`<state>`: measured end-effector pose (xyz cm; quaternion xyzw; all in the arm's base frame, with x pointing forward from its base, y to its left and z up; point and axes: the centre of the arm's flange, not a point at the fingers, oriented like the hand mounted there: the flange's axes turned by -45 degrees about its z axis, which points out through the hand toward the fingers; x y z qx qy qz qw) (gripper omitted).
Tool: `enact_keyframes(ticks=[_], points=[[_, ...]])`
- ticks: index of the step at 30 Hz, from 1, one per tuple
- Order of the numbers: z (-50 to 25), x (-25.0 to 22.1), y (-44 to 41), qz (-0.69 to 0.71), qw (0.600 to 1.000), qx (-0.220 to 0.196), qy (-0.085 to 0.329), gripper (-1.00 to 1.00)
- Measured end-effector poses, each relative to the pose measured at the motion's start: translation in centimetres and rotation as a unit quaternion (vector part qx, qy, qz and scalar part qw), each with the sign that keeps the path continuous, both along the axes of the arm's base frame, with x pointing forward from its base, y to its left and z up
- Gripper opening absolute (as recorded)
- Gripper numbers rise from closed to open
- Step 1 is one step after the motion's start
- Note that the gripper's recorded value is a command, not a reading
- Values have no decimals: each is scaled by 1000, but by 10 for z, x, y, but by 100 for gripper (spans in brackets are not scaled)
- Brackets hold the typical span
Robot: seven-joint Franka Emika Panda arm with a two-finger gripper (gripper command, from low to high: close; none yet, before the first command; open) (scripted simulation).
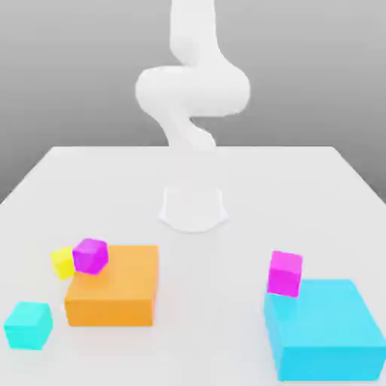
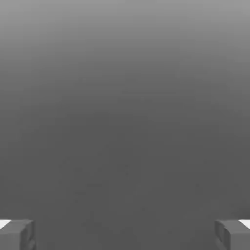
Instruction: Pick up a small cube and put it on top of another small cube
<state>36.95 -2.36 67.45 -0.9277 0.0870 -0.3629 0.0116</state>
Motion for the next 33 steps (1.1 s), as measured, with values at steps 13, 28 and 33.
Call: enact_keyframes(ticks=[13, 28, 33], points=[[-205, 33, -144, -387, 897, 188, 101, 0], [-424, -90, -247, -760, 548, 322, 135, 0], [-482, -154, -258, -846, 392, 340, 126, 0]])
